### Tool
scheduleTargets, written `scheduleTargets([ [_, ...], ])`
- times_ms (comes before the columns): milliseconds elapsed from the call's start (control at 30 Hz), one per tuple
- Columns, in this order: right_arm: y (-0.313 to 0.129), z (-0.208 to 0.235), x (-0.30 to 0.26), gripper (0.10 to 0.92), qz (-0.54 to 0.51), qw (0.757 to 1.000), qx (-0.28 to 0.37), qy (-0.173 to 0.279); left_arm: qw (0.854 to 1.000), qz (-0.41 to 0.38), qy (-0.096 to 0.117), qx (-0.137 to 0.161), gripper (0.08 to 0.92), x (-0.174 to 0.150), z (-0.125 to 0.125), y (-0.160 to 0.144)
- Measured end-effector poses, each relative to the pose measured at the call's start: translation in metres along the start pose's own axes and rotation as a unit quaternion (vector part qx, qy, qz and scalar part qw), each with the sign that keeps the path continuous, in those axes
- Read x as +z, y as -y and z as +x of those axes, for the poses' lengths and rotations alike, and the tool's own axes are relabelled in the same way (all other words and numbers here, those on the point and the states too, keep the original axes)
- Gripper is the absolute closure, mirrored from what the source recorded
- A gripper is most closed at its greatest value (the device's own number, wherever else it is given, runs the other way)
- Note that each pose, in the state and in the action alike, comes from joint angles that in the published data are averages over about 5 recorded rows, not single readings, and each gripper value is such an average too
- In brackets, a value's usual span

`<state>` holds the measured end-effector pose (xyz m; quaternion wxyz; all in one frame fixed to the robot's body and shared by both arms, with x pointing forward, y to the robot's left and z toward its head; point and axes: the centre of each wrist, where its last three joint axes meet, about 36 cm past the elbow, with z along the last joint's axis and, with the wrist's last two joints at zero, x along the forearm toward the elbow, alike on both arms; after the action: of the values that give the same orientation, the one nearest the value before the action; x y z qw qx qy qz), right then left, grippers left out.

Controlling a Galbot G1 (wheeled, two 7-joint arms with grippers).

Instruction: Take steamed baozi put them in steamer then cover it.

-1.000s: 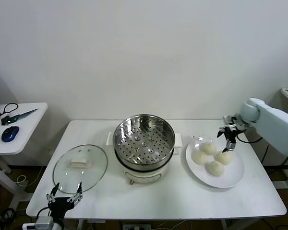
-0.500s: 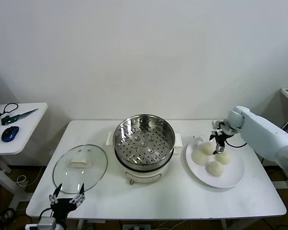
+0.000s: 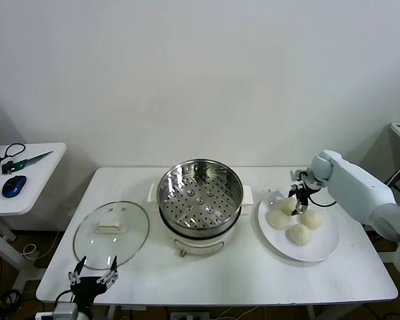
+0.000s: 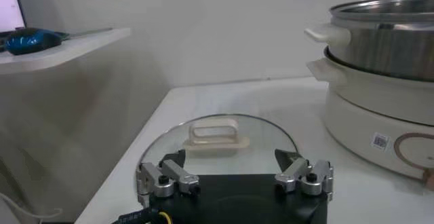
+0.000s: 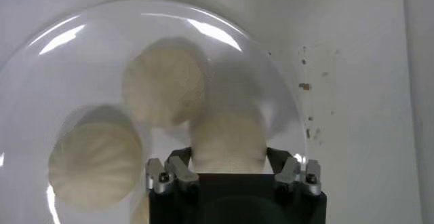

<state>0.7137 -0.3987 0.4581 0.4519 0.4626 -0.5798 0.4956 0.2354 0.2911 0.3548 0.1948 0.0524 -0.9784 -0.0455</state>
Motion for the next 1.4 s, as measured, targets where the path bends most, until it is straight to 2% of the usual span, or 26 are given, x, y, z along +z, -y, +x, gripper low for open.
scheduleTargets([
  [200, 0.014, 0.035, -0.012, 0.352, 0.03, 0.999, 0.01, 0.006, 1.0, 0.0, 0.0, -0.001, 0.177, 0.0, 0.001, 0.0],
  [433, 0.049, 0.14, -0.073, 0.352, 0.145, 0.988, 0.053, 0.025, 1.0, -0.001, 0.002, 0.003, 0.177, -0.001, 0.0, 0.002],
  [600, 0.053, 0.226, -0.146, 0.352, 0.272, 0.958, 0.082, 0.042, 1.0, -0.004, 0.003, 0.005, 0.177, -0.002, -0.001, 0.001],
  [733, 0.034, 0.266, -0.215, 0.352, 0.387, 0.917, 0.087, 0.048, 1.0, -0.004, 0.003, 0.006, 0.177, -0.002, -0.002, 0.001],
  [900, -0.003, 0.267, -0.285, 0.352, 0.511, 0.855, 0.073, 0.045, 1.0, -0.003, 0.006, 0.006, 0.177, -0.003, -0.003, 0.002],
  [1133, -0.028, 0.228, -0.332, 0.352, 0.619, 0.782, 0.064, 0.021, 1.0, -0.005, 0.009, 0.001, 0.177, -0.003, -0.001, 0.0],
  [1267, -0.025, 0.2, -0.344, 0.352, 0.651, 0.755, 0.071, 0.009, 1.0, -0.005, 0.008, 0.0, 0.177, -0.001, 0.001, 0.0],
  [1400, -0.02, 0.173, -0.352, 0.352, 0.667, 0.741, 0.076, 0.004, 1.0, -0.006, 0.007, 0.0, 0.177, 0.0, 0.002, -0.001],
])
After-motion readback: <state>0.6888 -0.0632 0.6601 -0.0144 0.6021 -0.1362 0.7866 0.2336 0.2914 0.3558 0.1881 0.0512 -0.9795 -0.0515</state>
